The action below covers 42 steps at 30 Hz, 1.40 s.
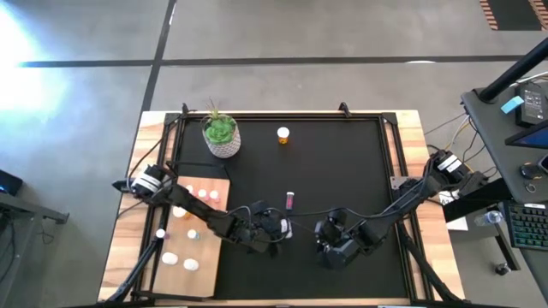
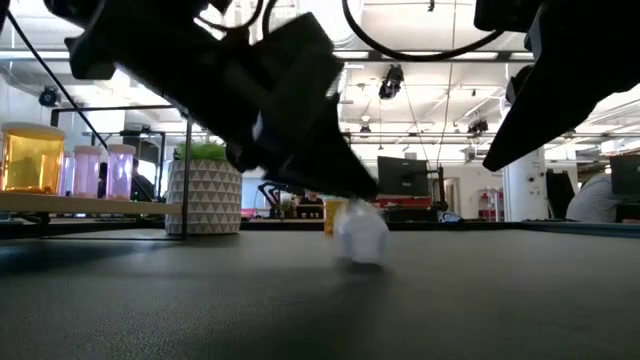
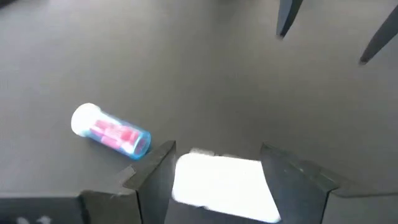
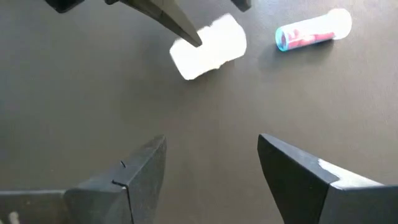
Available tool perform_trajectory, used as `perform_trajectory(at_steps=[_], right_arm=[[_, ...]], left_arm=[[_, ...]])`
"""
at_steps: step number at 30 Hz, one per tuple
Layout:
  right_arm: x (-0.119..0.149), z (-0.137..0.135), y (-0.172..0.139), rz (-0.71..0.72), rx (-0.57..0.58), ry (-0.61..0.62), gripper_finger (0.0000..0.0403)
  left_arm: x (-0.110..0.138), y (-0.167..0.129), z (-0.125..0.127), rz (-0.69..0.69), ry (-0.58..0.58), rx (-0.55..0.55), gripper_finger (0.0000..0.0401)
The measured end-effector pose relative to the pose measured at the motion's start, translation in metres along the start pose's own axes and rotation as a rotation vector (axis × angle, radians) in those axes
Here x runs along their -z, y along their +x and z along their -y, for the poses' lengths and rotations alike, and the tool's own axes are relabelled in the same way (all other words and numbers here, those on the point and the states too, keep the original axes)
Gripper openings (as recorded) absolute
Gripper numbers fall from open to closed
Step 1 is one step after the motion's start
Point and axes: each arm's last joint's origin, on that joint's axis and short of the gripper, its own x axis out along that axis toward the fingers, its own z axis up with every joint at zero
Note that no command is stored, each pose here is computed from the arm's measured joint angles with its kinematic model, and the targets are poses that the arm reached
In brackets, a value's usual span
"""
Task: Pick and place medicine bottles onto shelf by color
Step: Put the white plastic pill bottle on the shelf aligned with the other white pill bottles
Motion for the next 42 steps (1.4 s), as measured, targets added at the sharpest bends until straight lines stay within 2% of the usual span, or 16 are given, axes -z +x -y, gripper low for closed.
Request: perform_trajectory(at_steps=[11, 13, 17, 20, 23, 24, 27, 30, 35, 37, 42], right_arm=[[-0.001, 0.0, 0.0, 0.001, -0.001, 0.005, 0.0242], [-0.001, 0.0, 0.0, 0.002, -0.001, 0.045, 0.0241], [-0.002, 0.0, 0.0, 0.004, -0.004, 0.164, 0.024], [-0.005, -0.004, 0.0, 0.027, -0.038, 0.202, 0.0243], [-0.008, -0.007, 0.0, 0.053, -0.076, 0.198, 0.0244], [-0.01, -0.007, 0.0, 0.058, -0.079, 0.226, 0.0244], [-0.016, 0.0, 0.005, 0.056, -0.061, 0.455, 0.0241], [-0.024, 0.006, 0.011, 0.098, -0.033, 0.615, 0.0241], [-0.03, 0.015, 0.03, 0.129, -0.005, 0.92, 0.0244], [-0.029, 0.016, 0.042, 0.135, 0.008, 1.005, 0.0244], [-0.033, 0.011, 0.065, 0.173, -0.075, 1.133, 0.0244]], left_arm=[[-0.002, -0.002, 0.001, -0.01, -0.008, 0.033, 0.0217], [-0.006, -0.006, 0.0, -0.024, -0.074, 0.032, 0.0217], [-0.009, -0.019, -0.01, -0.127, -0.286, -0.033, 0.0217], [-0.018, -0.033, -0.017, -0.153, -0.297, -0.056, 0.0217], [-0.036, -0.049, -0.02, -0.114, -0.273, -0.019, 0.0217], [-0.042, -0.054, -0.021, -0.106, -0.281, -0.004, 0.0217], [-0.062, -0.075, -0.028, -0.082, -0.357, 0.051, 0.0217], [-0.08, -0.097, -0.038, -0.052, -0.44, 0.075, 0.0217], [-0.098, -0.135, -0.058, -0.044, -0.459, 0.112, 0.0217], [-0.104, -0.149, -0.067, -0.041, -0.46, 0.118, 0.0217], [-0.112, -0.178, -0.087, -0.022, -0.427, 0.132, 0.0217]])
